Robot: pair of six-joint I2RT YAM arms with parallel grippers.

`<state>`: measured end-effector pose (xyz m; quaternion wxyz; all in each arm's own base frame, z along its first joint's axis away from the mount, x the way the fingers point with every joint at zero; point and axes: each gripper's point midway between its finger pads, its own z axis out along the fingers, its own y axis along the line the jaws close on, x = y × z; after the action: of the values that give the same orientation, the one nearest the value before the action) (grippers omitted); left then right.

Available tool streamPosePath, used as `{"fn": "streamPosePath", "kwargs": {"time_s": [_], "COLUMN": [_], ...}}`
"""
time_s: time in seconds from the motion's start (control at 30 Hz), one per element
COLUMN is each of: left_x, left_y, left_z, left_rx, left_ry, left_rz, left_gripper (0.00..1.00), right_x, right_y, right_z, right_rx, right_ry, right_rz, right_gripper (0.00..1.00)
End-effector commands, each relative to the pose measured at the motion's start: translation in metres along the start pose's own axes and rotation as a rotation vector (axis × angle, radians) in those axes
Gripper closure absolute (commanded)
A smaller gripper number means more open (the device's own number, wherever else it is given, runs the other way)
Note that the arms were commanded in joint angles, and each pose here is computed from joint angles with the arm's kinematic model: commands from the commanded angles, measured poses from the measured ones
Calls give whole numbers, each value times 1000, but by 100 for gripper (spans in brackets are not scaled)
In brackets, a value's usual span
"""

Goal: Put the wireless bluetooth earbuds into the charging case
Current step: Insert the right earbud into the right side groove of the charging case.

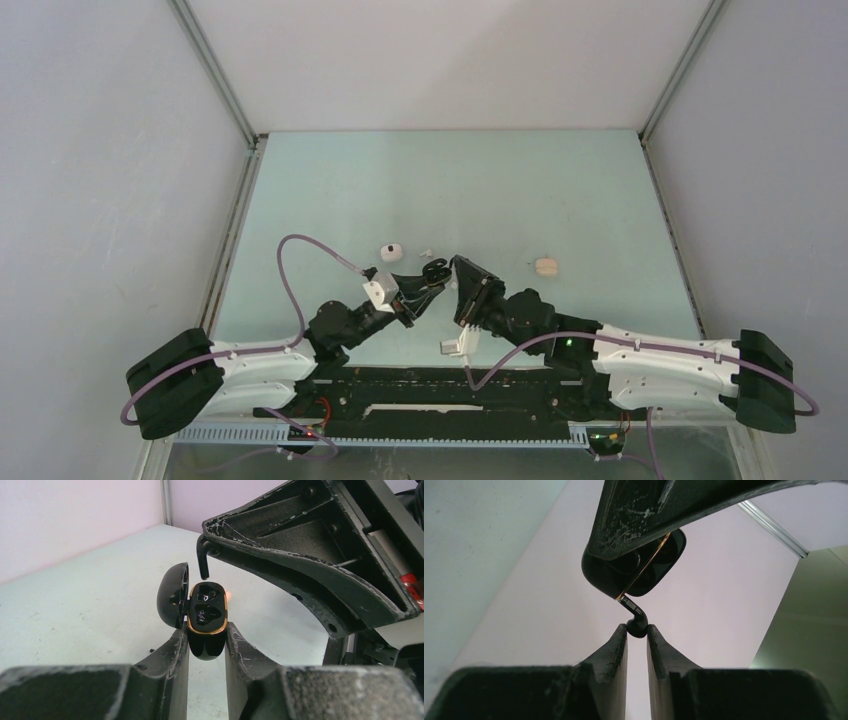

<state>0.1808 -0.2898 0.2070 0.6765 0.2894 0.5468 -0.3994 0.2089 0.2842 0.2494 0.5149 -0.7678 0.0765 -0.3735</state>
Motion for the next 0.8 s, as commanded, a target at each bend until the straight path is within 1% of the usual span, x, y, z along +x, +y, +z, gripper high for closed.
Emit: {"fn": "streamPosePath", "kwargs": {"time_s": [0.0, 0.27, 0.57, 0.77], "left_x": [-8, -10, -12, -10], "left_y": [-1, 0, -1, -2], "left_z": [2, 1, 1, 3], "left_rx": [-7, -11, -3, 0], "left_ry": [-30, -33, -37, -30], "left_rz": [-10, -17, -23, -28], "left_gripper": [100, 100, 100, 100], "right_x": [-3, -14, -8, -2], "right_y": [-18, -13, -4, -10], "right_z": [-4, 0, 6, 8], "right_rx": [62, 33, -4, 21], "right_ry": [-2, -26, 10, 33], "right_rz": [3, -42, -70, -70], "right_gripper": [100, 100, 100, 100]}}
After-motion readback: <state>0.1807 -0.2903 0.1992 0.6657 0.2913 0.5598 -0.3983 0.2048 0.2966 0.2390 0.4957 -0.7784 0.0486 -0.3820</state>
